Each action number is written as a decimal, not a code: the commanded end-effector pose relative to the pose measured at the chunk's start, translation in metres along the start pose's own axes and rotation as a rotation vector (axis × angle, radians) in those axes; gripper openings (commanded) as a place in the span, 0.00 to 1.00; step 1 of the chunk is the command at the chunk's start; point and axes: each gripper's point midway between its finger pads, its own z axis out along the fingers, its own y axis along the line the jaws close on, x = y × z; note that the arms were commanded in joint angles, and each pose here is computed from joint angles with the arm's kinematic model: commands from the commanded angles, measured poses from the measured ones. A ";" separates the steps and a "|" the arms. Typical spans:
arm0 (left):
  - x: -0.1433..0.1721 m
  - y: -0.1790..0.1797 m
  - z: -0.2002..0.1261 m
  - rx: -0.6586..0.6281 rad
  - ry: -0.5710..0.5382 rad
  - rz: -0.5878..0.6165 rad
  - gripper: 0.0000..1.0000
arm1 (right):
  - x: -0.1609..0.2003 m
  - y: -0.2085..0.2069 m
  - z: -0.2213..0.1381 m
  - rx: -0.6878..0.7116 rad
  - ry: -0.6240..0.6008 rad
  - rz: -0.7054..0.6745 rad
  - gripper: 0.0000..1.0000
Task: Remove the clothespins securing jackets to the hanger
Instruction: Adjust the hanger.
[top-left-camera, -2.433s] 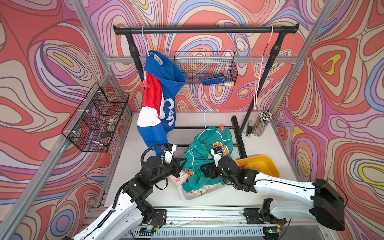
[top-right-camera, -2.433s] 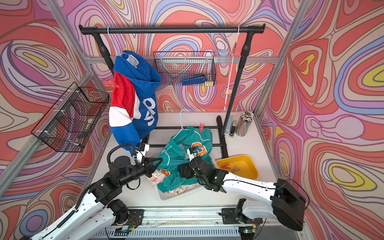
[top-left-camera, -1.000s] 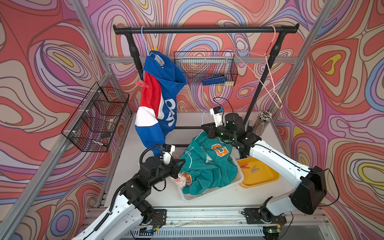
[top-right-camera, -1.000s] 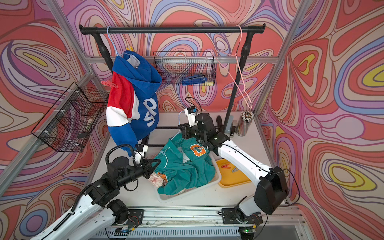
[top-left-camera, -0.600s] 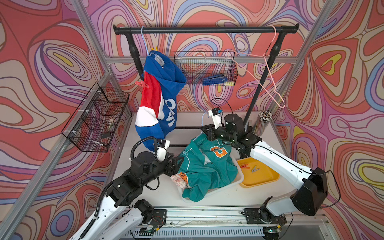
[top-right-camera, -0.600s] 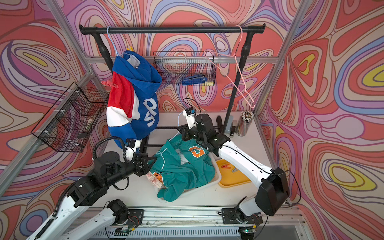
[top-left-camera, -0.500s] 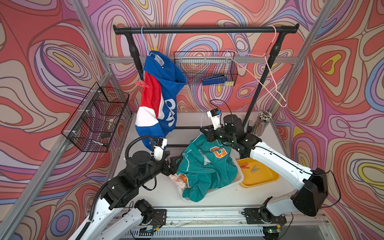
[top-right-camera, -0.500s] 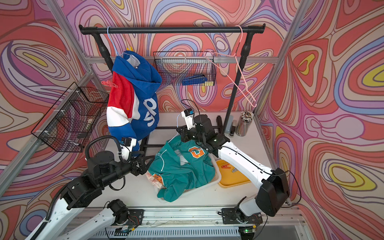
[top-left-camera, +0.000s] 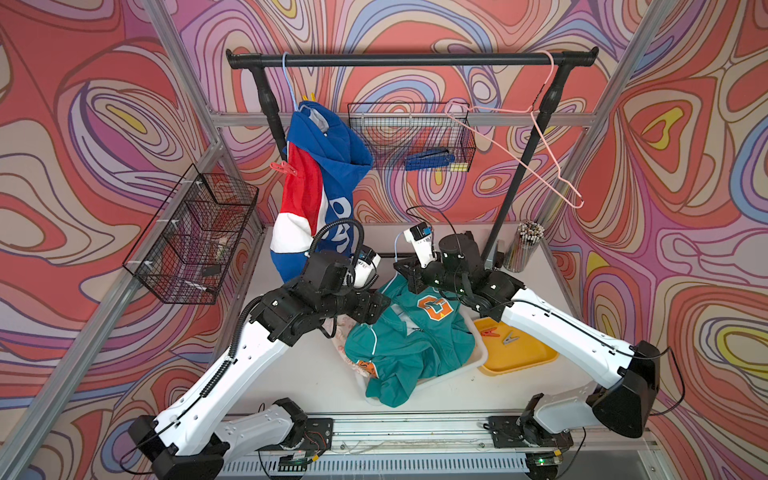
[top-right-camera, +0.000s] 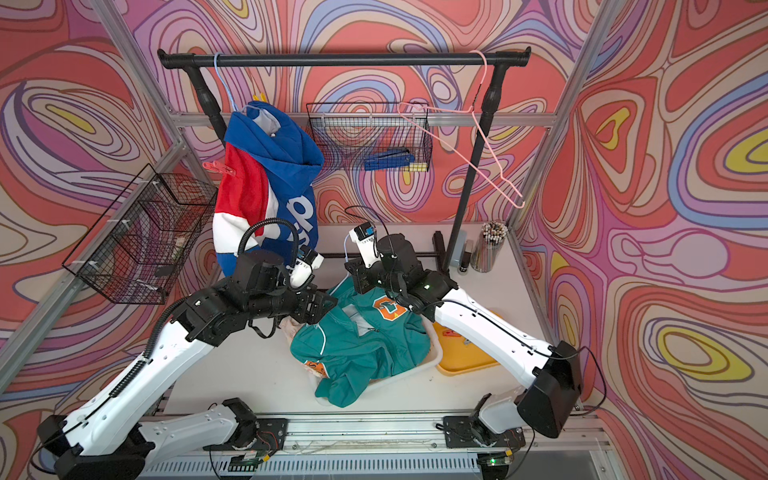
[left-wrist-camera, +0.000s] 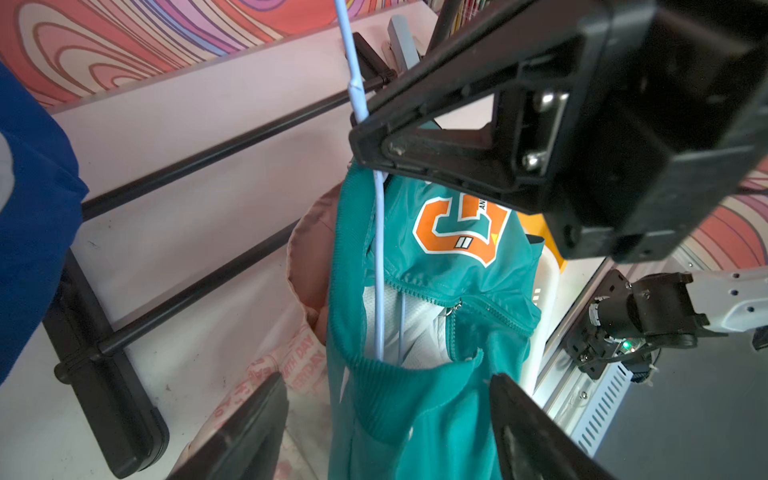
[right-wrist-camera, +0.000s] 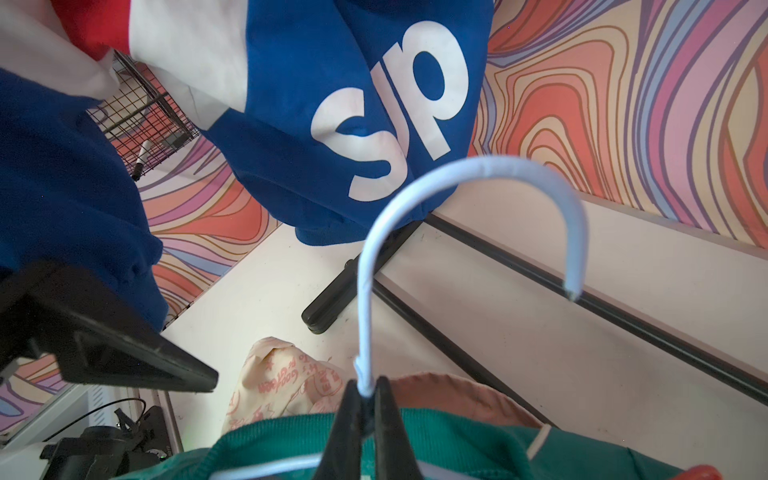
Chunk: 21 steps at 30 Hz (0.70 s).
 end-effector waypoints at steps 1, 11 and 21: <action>0.009 -0.008 -0.001 0.041 0.071 0.044 0.76 | -0.019 0.012 -0.017 -0.016 -0.047 -0.012 0.00; 0.027 -0.008 0.025 0.071 0.175 0.026 0.55 | -0.020 0.017 -0.020 -0.017 -0.053 -0.025 0.00; 0.032 -0.018 0.031 0.142 0.158 0.008 0.00 | -0.019 0.010 -0.030 0.042 -0.083 0.011 0.24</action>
